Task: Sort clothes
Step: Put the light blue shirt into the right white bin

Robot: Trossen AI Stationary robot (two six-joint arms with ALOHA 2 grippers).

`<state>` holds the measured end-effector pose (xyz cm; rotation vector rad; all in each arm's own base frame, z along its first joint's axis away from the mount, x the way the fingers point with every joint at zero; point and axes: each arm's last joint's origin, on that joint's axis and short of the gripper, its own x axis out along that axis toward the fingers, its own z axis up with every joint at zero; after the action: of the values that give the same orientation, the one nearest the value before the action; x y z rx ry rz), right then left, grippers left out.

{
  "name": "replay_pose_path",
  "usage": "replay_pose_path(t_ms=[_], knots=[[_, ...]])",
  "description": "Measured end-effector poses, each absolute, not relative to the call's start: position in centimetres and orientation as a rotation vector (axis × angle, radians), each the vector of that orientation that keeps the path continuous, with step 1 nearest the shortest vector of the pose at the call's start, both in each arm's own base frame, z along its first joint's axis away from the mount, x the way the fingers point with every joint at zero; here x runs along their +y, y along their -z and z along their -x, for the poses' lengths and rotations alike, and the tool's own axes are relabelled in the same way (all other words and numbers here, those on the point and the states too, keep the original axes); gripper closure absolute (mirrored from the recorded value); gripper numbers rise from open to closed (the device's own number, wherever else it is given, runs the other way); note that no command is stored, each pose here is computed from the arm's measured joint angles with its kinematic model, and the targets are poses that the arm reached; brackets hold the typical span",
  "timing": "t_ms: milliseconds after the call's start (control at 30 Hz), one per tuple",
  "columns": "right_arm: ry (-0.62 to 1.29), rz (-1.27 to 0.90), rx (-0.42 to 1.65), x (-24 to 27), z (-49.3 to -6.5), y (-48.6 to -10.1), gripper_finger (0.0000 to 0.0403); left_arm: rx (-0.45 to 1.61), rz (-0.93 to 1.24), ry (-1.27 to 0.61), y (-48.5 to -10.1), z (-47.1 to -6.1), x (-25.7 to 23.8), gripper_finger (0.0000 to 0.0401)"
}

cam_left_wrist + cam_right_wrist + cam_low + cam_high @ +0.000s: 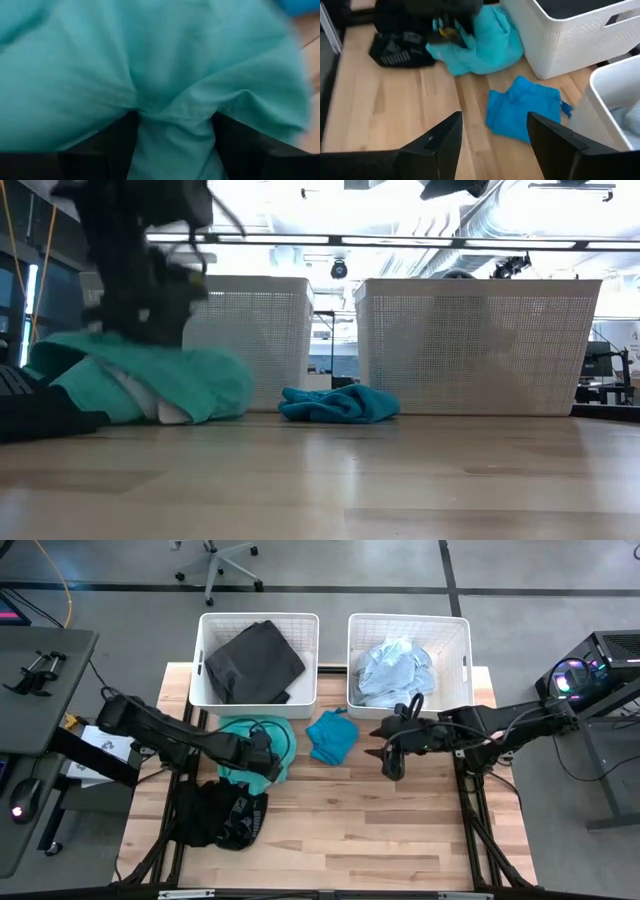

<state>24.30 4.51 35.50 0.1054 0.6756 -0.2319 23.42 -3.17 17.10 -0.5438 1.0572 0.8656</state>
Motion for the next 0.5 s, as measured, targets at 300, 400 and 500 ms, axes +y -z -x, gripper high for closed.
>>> replay_pose_path(t_ms=[300, 400, 500], knots=[[0.201, -0.119, 0.611, 4.8, -25.4, -35.7, 0.0194, 1.103, 0.509, -0.514, -14.3, -25.3, -3.8, 0.0372], [0.202, -0.118, 0.608, 4.9, -26.5, -35.1, 0.0194, 1.032, 0.468, -0.399, -16.5, -26.5, -4.3, 0.0384], [0.150, -0.113, 0.605, 5.1, -28.0, -34.4, 0.0189, 0.927, 0.389, -0.292, -20.0, -27.7, -5.0, 0.0396]])
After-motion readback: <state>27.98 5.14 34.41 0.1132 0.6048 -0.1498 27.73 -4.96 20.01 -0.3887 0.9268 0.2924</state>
